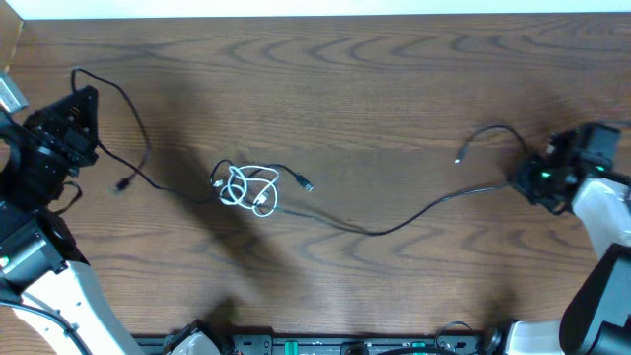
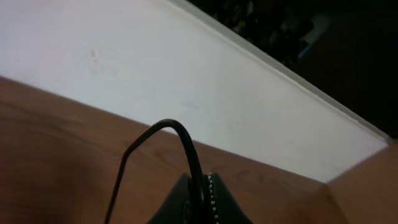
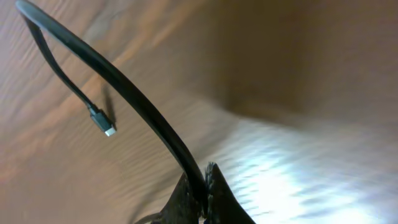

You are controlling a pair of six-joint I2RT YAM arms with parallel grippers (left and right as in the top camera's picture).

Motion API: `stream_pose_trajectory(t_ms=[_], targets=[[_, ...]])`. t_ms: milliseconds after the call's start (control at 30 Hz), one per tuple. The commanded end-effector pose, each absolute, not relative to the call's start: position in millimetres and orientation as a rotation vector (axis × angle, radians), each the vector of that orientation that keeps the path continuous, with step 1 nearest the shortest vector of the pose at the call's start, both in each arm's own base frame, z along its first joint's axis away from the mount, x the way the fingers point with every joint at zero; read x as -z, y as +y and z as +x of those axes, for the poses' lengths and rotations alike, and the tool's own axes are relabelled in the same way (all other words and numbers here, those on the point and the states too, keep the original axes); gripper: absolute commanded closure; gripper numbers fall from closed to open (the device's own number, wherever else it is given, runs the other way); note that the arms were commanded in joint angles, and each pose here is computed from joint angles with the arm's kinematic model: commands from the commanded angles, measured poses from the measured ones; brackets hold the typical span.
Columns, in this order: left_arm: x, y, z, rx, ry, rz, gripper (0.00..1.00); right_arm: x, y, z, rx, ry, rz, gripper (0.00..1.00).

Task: Untangle cables
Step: 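Move both grippers back in toward the white cable knot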

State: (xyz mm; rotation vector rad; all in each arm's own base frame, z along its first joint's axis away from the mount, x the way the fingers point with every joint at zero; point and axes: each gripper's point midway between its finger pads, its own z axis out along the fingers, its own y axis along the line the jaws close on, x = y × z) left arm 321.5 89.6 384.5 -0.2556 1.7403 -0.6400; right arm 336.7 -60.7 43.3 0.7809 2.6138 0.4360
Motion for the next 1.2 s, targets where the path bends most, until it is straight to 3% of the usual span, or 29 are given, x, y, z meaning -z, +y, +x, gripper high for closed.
stream_pose_trajectory(t_ms=[0,167,433,667,700,733,767,933,1167], targets=[[-382.5,79.8,318.2,0.707,1.752,-0.235,0.92,-49.7,-30.9,342.4,-0.454,2.654,0.512,0.99],[-381.0,54.1,323.2,0.766,1.774,-0.168,0.92,-50.4,-4.6,345.1,-0.467,2.677,0.35,0.99],[-376.2,-35.6,331.3,0.92,1.821,0.114,0.92,-54.7,18.3,349.6,-0.505,2.661,0.161,0.99],[-368.7,-104.4,331.3,0.997,1.853,0.275,0.92,-53.5,15.0,349.9,-0.477,2.666,0.172,0.99],[-370.3,-114.4,329.2,1.008,1.846,0.306,0.92,-52.6,12.7,349.8,-0.462,2.67,0.193,0.87],[-371.3,-122.0,328.1,1.012,1.841,0.326,0.92,-50.8,7.5,349.4,-0.429,2.677,0.244,0.47],[-371.9,-127.5,327.3,1.015,1.839,0.337,0.92,-49.0,1.5,349.1,-0.39,2.682,0.301,0.01],[-370.0,-145.5,324.5,1.018,1.846,0.369,0.92,-45.4,-28.2,350.1,-0.19,2.662,0.519,0.01],[-369.6,-152.4,321.3,1.032,1.847,0.389,0.92,-77.1,-4.9,381.4,-0.36,2.567,0.337,0.01]])
